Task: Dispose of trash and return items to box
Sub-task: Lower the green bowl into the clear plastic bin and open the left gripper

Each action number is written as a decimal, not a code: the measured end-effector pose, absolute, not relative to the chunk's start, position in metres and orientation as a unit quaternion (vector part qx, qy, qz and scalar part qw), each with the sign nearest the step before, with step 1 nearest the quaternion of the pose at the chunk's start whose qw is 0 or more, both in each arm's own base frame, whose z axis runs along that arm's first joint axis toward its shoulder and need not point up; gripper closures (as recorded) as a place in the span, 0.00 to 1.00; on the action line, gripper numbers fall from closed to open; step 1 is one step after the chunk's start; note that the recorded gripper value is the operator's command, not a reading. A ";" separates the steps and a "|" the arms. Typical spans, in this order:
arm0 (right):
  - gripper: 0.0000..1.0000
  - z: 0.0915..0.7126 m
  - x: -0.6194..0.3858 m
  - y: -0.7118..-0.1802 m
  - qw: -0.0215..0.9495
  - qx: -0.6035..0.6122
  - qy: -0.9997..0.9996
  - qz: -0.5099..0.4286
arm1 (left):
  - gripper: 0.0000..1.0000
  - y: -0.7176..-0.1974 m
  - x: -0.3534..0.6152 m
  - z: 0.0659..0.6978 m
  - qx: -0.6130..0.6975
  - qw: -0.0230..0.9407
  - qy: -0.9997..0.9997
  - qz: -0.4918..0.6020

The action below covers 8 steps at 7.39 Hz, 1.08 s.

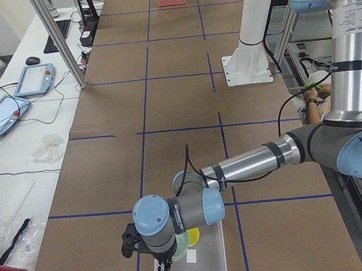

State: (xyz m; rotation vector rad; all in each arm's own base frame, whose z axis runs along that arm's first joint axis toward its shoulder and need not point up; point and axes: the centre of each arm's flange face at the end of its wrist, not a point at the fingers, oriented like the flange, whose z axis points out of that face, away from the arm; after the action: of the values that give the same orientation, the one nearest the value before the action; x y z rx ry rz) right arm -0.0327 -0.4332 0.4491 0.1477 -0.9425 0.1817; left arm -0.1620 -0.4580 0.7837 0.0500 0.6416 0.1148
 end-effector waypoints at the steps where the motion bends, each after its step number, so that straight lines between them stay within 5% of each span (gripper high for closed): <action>1: 0.00 0.448 -0.034 -0.432 0.884 0.070 -0.454 0.087 | 1.00 -0.445 -0.163 0.809 0.027 0.947 0.315 0.052; 6: 0.00 0.448 -0.034 -0.431 0.884 0.068 -0.453 0.088 | 1.00 -0.399 -0.153 0.883 0.034 0.944 0.328 0.028; 7: 0.00 0.449 -0.035 -0.431 0.884 0.068 -0.453 0.088 | 0.83 -0.395 -0.151 0.889 0.033 0.942 0.333 0.025; 8: 0.00 0.449 -0.035 -0.431 0.885 0.068 -0.453 0.088 | 0.08 -0.393 -0.149 0.892 0.032 0.940 0.339 0.023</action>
State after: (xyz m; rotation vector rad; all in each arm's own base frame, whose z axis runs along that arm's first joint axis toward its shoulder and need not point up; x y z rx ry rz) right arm -0.0346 -0.4308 0.4490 0.1415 -0.9428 0.1828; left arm -0.1493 -0.3931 0.8924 0.0661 0.6925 0.0462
